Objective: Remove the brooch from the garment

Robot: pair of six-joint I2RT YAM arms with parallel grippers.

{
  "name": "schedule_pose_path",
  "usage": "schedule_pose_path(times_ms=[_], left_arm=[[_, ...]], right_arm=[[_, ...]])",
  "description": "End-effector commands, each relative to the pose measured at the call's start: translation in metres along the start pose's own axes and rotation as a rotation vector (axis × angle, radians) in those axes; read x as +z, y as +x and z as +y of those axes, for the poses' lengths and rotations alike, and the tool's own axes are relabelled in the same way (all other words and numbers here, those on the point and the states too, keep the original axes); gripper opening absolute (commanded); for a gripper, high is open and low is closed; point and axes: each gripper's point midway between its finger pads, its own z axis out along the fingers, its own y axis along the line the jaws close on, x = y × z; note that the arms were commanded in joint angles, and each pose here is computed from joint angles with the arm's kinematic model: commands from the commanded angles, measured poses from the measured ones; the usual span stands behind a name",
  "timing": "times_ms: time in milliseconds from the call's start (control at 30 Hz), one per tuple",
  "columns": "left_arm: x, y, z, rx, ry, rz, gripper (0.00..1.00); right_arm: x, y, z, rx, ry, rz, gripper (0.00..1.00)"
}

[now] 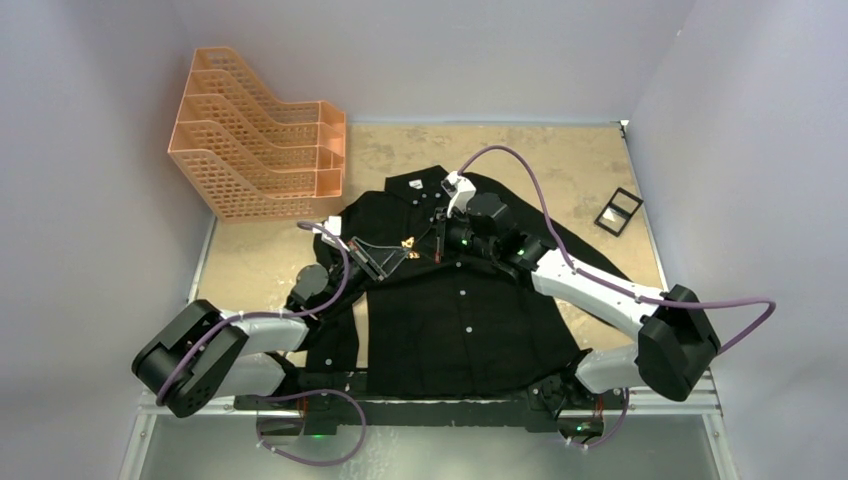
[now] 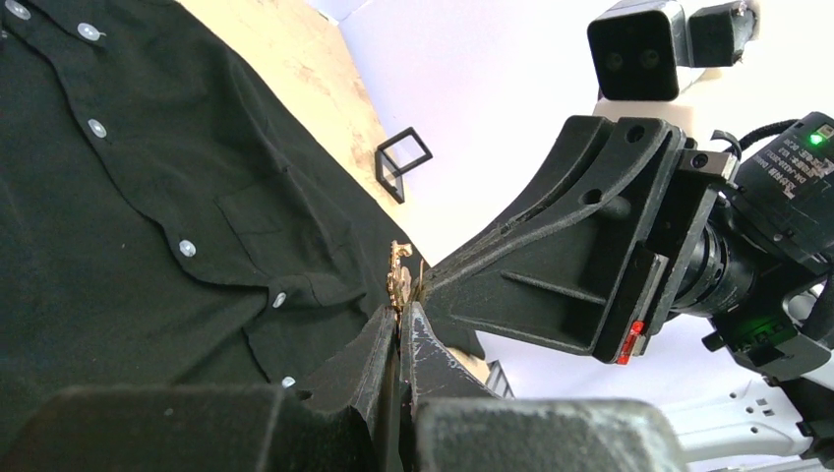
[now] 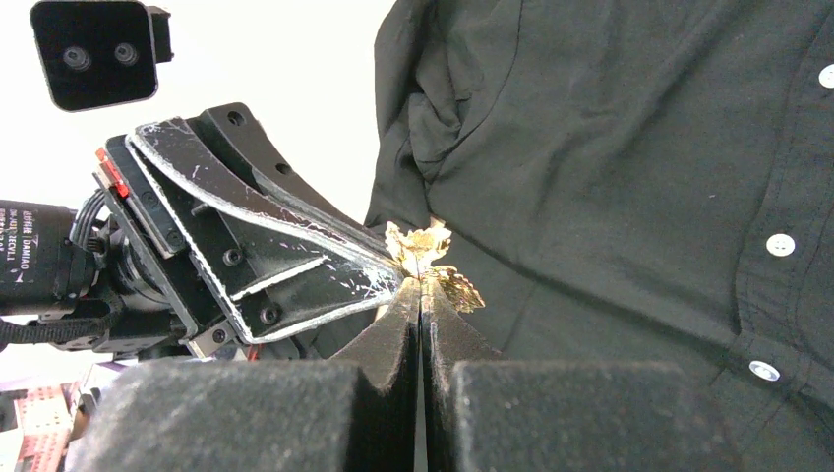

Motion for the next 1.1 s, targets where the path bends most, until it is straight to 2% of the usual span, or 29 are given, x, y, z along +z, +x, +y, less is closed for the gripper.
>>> schedule_pose_path(times_ms=[0,267,433,667,1067], left_arm=[[-0.003,-0.009,-0.041,0.077,0.165,-0.017,0.0],[-0.005,-0.009,-0.047,0.145,0.192,-0.016,0.0],[-0.002,-0.007,-0.025,0.045,0.086,-0.021,0.0],[-0.004,-0.005,-0.015,-0.066,0.06,-0.04,0.0],[-0.003,-0.005,-0.004,-0.114,0.003,-0.05,0.0]], right_arm=[[0.003,-0.01,0.008,-0.021,-0.005,-0.013,0.0],[0.003,-0.011,0.012,-0.036,-0.007,-0.006,0.0],[-0.002,-0.019,0.017,-0.042,-0.01,-0.023,0.0],[-0.002,-0.02,0.016,-0.047,0.008,-0.005,0.0],[-0.005,-0.031,0.02,-0.058,0.037,0.006,0.15]])
